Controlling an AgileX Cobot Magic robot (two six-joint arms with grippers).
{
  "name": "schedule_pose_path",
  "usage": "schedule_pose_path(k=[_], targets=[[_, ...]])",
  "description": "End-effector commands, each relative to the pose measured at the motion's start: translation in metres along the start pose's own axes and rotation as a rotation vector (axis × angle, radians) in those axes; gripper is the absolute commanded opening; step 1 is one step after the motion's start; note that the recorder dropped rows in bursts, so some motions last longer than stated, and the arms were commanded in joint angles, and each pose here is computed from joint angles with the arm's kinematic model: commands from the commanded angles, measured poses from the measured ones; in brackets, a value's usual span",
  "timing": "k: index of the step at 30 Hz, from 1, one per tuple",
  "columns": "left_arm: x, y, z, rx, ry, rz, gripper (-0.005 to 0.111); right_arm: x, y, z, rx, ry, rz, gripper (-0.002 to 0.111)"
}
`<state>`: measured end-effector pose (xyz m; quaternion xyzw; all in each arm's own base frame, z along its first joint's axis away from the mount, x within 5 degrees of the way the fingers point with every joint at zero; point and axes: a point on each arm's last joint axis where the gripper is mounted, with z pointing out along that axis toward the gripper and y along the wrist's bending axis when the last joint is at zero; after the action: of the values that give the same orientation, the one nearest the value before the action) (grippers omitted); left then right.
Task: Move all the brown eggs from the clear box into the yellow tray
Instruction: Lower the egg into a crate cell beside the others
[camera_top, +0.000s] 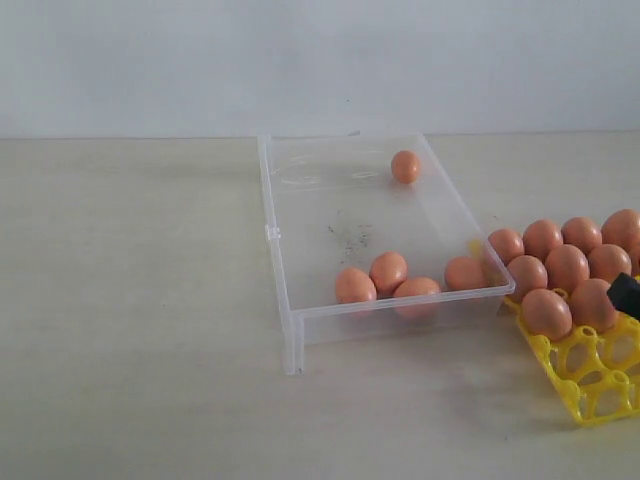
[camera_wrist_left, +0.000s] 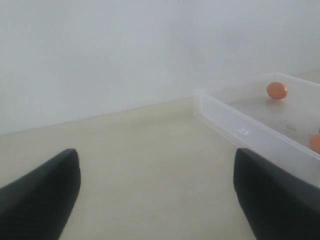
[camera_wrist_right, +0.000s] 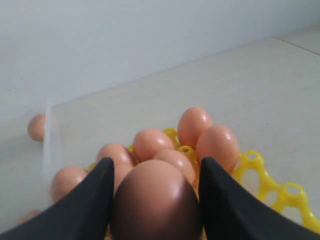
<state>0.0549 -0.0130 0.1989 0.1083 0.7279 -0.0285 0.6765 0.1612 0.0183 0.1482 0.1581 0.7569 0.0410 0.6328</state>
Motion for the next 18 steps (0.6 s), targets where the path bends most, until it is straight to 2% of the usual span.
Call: schedule_pose_path(k=[1, 11, 18], targets=[[0.001, 0.0, 0.0, 0.004, -0.007, -0.014, 0.078, 0.004, -0.006, 0.007, 0.094, 0.007, 0.008, 0.0], [0.001, 0.0, 0.0, 0.004, -0.007, -0.014, 0.078, 0.021, 0.011, 0.046, 0.126, 0.055, -0.078, 0.0], [0.001, 0.0, 0.0, 0.004, -0.007, -0.014, 0.078, 0.043, -0.003, 0.054, 0.287, 0.112, -0.067, 0.0]])
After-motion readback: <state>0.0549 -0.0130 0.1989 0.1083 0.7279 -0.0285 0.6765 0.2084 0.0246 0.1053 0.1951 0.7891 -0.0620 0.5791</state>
